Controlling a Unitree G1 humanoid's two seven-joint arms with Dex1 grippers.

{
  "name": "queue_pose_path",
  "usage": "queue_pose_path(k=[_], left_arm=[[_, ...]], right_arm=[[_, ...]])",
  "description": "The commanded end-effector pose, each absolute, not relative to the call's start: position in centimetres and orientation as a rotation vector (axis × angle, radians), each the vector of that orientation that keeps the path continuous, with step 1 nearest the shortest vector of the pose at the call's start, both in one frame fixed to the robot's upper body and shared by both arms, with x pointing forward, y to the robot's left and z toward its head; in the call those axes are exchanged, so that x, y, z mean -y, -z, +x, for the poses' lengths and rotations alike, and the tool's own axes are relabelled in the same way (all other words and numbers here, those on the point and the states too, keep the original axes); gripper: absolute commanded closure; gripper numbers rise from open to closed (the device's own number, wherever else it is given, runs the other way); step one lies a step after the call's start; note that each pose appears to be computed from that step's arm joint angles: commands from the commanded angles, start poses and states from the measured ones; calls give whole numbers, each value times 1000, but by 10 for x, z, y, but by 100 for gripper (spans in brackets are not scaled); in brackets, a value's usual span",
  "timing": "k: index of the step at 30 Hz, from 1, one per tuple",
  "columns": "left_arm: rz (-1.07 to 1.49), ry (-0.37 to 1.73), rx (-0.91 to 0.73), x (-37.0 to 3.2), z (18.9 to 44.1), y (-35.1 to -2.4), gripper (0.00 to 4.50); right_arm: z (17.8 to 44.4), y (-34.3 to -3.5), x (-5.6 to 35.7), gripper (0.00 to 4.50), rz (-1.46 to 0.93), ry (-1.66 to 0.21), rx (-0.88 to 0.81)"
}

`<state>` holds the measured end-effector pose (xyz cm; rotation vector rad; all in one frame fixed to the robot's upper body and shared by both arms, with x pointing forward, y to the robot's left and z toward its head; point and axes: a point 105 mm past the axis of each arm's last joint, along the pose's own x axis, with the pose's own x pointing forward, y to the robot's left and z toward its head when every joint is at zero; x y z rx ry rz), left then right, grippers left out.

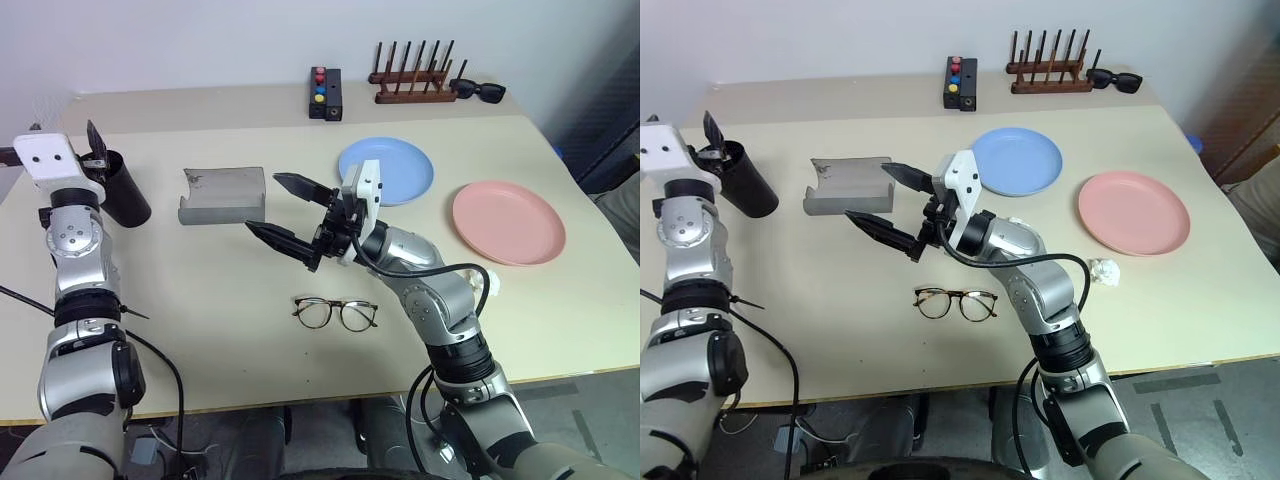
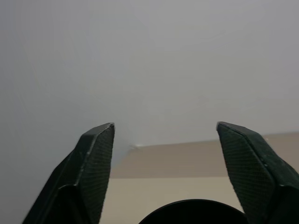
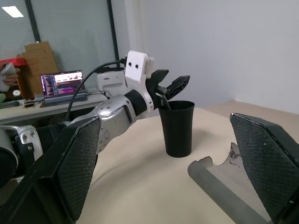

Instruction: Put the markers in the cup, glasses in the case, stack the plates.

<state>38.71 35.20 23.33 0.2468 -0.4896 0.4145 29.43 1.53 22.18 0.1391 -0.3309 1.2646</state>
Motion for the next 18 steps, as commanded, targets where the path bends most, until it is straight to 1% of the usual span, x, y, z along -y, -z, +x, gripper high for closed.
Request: queue_pose_path(k=[1, 6, 8, 9, 12, 15, 16, 18], left_arm=[[235, -425, 541, -354, 381, -246, 88], [229, -410, 553, -352, 382, -250, 88], [236, -341, 579, -342, 384, -261, 88], [246, -279, 589, -333, 386, -267, 88], [261, -31, 557, -303, 393, -275, 5], [268, 240, 438, -275, 395, -268, 2], [312, 341, 359, -266, 394, -257, 2], [391, 476, 225, -256, 391, -238, 2]], right_arm=[[286, -235, -16, 0, 146, -1285, 392], [286, -235, -16, 0, 146, -1284, 392], [286, -235, -16, 0, 145, -1283, 390], [286, -235, -16, 0, 145, -1282, 390], [286, -235, -16, 0, 144, -1281, 388], [286, -235, -16, 0, 145, -1282, 388], [287, -235, -16, 0, 145, -1281, 388], [287, -235, -17, 0, 145, -1281, 389]])
